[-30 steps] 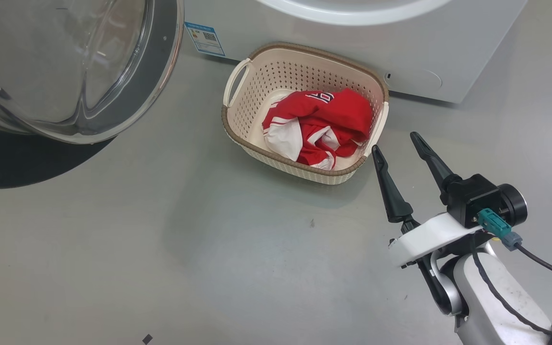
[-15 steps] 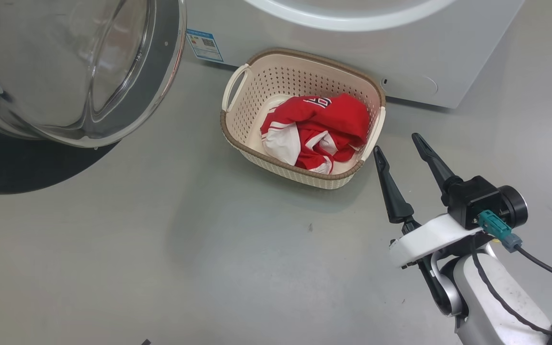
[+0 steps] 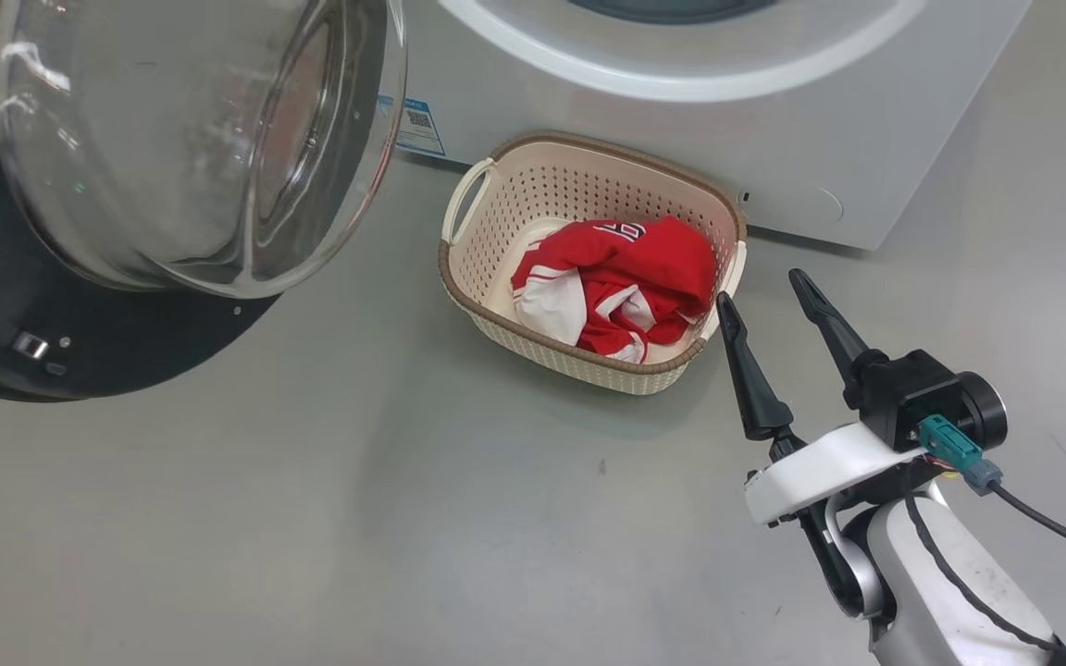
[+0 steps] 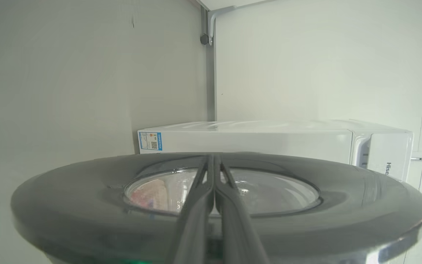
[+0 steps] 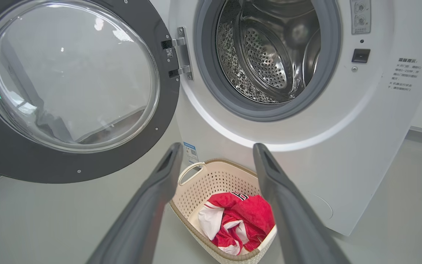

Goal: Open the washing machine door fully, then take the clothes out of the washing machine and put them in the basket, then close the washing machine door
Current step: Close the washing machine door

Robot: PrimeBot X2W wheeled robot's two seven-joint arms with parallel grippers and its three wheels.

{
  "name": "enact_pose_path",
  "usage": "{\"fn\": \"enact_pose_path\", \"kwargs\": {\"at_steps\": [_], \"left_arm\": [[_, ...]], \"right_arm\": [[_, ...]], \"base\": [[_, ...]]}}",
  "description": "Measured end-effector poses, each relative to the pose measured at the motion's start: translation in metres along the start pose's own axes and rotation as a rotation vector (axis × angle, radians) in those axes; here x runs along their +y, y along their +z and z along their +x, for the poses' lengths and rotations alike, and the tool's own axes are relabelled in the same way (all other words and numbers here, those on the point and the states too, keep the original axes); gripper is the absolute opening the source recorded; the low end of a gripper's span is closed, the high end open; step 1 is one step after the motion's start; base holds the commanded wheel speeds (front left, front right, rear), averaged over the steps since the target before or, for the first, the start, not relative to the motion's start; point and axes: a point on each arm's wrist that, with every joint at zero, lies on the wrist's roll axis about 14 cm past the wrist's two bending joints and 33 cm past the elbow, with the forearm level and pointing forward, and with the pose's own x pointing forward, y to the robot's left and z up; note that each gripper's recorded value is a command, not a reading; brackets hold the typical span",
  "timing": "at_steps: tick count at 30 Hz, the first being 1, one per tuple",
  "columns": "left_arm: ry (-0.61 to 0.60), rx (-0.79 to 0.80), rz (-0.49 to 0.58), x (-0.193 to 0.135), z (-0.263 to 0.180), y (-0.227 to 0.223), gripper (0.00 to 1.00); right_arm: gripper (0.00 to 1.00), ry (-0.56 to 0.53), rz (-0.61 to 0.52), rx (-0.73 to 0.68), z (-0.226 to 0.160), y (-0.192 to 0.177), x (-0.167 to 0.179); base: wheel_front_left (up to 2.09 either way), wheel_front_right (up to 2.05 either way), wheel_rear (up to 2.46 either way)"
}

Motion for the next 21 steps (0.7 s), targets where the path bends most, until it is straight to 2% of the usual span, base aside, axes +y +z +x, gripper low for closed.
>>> {"fn": "enact_pose_path", "kwargs": {"at_steps": [12,21], "left_arm": [[-0.038,0.214,0.034,0.005,-0.012,-0.050,0.00],[-0.126,0.346,0.044,-0.011,-0.017,-0.085,0.00]], "right_arm": [[1.00,0.023,0.003,-0.008,-0.002,0.005,0.015],[1.00,0.031,-0.002,-0.021,-0.001,0.010,0.023]], "base": [[0.00,0.00,0.00],[0.00,0.00,0.00]]}}
